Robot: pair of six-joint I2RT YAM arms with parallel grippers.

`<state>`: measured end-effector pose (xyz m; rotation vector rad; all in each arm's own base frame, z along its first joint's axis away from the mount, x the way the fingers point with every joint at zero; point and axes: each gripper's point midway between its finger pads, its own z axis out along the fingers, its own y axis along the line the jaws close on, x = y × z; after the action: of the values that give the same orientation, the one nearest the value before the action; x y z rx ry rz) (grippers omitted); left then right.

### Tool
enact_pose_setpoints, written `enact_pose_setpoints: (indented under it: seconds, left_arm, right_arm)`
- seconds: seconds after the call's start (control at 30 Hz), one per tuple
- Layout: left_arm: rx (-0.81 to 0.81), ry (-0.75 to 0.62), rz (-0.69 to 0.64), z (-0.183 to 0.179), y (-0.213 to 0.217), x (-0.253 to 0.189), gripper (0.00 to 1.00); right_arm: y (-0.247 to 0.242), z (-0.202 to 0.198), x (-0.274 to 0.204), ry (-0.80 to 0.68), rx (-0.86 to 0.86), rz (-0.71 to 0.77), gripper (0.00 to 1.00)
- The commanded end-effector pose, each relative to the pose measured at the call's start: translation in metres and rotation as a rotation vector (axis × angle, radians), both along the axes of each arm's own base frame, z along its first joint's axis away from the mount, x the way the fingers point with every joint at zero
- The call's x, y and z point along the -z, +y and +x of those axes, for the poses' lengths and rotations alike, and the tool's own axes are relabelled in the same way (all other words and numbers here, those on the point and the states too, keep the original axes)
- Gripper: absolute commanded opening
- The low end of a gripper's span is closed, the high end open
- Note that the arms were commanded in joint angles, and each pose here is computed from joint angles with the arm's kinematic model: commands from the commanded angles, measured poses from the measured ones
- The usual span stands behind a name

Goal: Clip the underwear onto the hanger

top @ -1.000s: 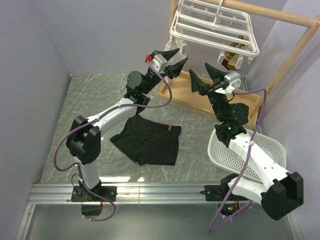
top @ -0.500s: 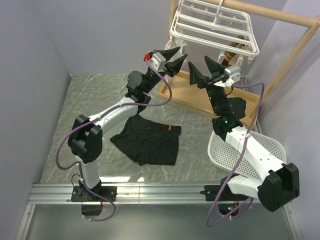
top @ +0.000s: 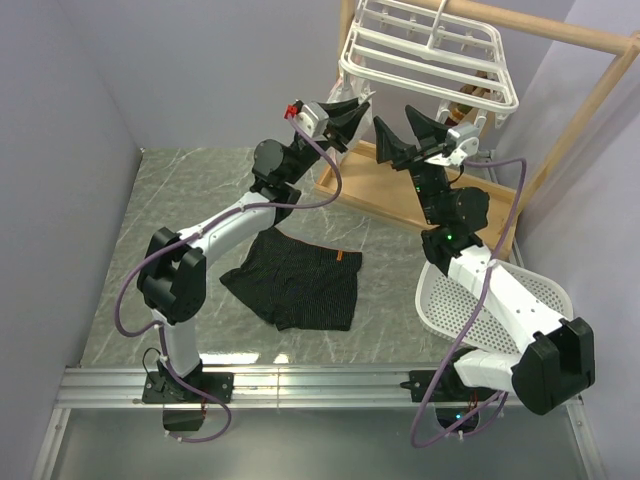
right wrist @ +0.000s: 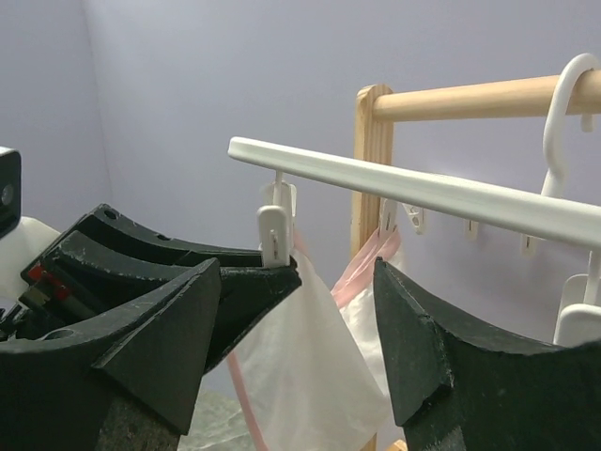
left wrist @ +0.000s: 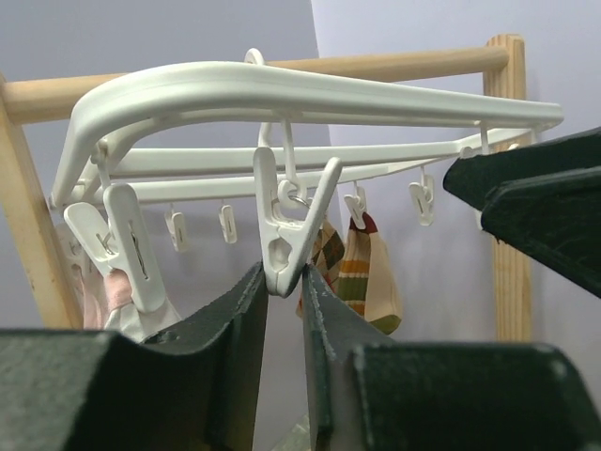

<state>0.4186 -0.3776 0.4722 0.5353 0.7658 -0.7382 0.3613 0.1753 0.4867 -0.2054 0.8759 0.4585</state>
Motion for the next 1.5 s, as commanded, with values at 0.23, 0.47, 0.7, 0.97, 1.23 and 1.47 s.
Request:
enact_pose_setpoints:
  seconds: [0.23, 0.47, 0.7, 0.97, 1.23, 1.47]
  left_arm:
    - [0.044, -0.057, -0.02, -0.01, 0.006, -0.024, 0.05]
    - [0.069, -0.051, -0.003, -0.011, 0.001, -0.021, 0.16]
    - [-0.001, -0.016, -0.03, -0.003, 0.011, -0.023, 0.74]
    - [-0.041, -0.017, -0.041, -0.012, 0.007, -0.018, 0.76]
    - [-0.08, -0.026, -0.055, -0.011, 0.002, -0.029, 0.71]
    - [-0.155, 0.012, -0.086, -0.004, 0.003, -0.032, 0.69]
  right_arm:
    - [0.008, -0.007, -0.036, -0.064, -0.067, 0.054, 0.7]
    - [0.015, -0.001, -0.04, -0.065, -0.085, 0.039, 0.65]
    - [0.008, -0.006, -0.04, -0.058, -0.066, 0.056, 0.64]
    - [-0.001, -0.012, -0.033, -0.032, -0.039, 0.056, 0.64]
    - [-0.009, -0.012, -0.034, -0.021, -0.015, 0.063, 0.64]
    - [-0.011, -0.011, -0.033, -0.015, -0.008, 0.068, 0.64]
